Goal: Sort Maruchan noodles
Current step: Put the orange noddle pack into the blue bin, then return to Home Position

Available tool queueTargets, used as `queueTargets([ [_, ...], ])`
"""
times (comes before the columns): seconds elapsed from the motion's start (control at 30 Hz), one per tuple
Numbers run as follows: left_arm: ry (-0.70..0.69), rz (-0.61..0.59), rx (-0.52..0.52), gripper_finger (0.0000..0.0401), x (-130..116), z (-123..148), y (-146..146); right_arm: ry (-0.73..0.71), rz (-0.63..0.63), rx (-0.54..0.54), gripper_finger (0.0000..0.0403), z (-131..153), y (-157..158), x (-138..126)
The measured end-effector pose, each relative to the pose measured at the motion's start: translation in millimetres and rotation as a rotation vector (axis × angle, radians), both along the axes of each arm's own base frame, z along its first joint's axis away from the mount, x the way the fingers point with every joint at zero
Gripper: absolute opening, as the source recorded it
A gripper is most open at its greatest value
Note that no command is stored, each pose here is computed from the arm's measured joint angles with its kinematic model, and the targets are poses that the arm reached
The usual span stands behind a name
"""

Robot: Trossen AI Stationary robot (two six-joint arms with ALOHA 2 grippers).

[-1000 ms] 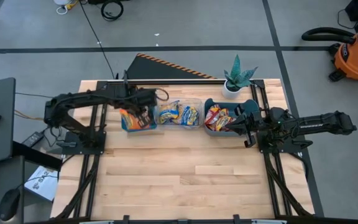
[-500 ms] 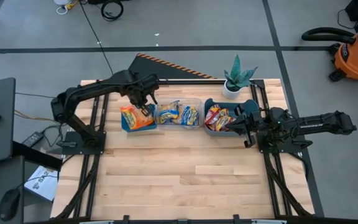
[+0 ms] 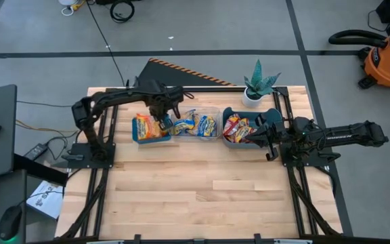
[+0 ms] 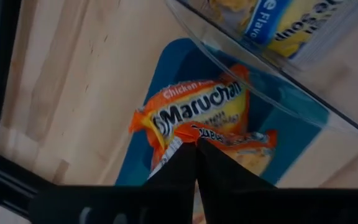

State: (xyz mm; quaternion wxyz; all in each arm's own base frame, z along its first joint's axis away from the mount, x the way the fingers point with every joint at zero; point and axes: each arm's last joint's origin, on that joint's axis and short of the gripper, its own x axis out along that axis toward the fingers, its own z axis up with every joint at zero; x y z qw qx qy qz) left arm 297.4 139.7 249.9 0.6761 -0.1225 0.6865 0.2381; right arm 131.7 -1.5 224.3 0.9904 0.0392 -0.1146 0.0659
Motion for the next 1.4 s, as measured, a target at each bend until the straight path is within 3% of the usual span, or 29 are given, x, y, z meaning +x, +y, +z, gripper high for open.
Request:
queueTargets([
  [0.33,0.03,-0.038,0.013,0.0136,7,-13,4,0.01,0.008,-0.001,0.0014,-1,0,0],
  [0.5,0.075,-0.027,0.024,0.0175,3,16,3,0.01,0.008,-0.001,0.0014,-1,0,0],
  [0.7,0.137,-0.012,0.002,0.0173,-5,45,-1,0.012,0.012,0.011,0.0014,-1,0,0],
  [1.0,0.307,-0.082,-0.033,0.0146,-22,-11,-5,0.03,0.11,0.058,0.0014,-2,3,0],
  [1.17,0.268,-0.08,0.0,0.0142,-23,-36,0,0.031,0.113,0.061,0.0014,-2,3,0],
  [1.3,0.285,-0.104,0.003,0.0142,-23,-35,-3,0.03,0.111,0.054,0.0014,-2,3,0],
  [1.4,0.282,-0.107,0.001,0.0142,-23,-19,-4,0.03,0.108,0.054,0.0014,-2,3,0],
])
